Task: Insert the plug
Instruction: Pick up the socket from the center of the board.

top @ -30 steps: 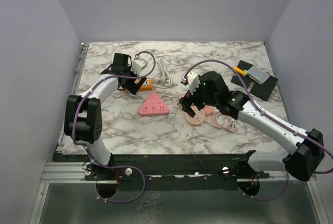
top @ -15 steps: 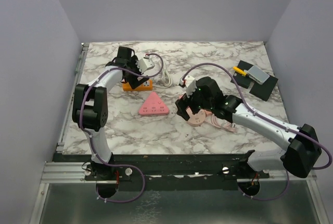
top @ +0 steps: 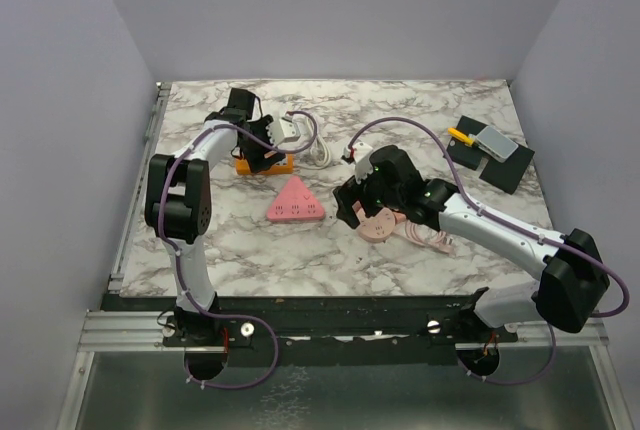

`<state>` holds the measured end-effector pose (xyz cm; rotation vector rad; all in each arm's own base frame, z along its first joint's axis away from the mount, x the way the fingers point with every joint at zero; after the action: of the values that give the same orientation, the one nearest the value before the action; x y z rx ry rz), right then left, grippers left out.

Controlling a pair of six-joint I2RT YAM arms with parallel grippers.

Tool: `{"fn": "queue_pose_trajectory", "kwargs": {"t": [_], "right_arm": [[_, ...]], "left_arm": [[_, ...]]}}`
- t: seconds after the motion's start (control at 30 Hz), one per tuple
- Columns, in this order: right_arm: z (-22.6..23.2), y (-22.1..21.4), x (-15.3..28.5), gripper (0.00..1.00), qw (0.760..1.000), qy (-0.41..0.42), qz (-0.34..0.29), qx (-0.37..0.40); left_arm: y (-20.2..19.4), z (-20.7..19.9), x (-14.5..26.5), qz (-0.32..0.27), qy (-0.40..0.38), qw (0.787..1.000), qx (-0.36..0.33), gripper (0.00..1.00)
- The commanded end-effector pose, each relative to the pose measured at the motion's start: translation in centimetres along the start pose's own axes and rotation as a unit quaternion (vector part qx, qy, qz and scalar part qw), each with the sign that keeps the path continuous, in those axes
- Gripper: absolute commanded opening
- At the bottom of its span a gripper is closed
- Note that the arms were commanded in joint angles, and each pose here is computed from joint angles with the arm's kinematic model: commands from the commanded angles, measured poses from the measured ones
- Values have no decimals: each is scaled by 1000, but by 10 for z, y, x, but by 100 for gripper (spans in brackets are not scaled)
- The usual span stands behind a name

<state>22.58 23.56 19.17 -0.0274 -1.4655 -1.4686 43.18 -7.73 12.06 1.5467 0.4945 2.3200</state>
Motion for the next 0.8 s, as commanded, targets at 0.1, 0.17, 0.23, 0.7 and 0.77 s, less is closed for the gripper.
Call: {"fn": "queue_pose_trajectory", "kwargs": {"t": [0.1,0.17,0.23,0.7,0.77], "right_arm": [[1,10,1,100,1000,-12,-16,-13],[1,11,2,100,1000,-12,-17,-10],[2,11,2,100,1000,-11,-16,-8],[12,20,-13,100,1000,18,-15,-7],[18,23,-24,100,1000,22,-15,-5]], "left_arm": [[-17,-35,-5,3,-77,997,-5,73],[-21,-37,-3,5,-77,997,-4,73],[-23,-35,2,1,-72,997,0,73],[-40,-51,30,16,-80,997,5,40],[-48,-59,40,27,-80,996,8,32]]}}
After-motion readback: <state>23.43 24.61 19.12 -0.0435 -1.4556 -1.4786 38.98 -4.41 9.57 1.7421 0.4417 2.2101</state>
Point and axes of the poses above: each gripper's point midway between its finger pads, its own x axis back along the fingers, its own z axis along the line the jaws close on, y = z × x, the point moved 7 cm from there along x, back along the fingers, and after that the axes turned 14 degrees about -x, right-handed, at the moved point
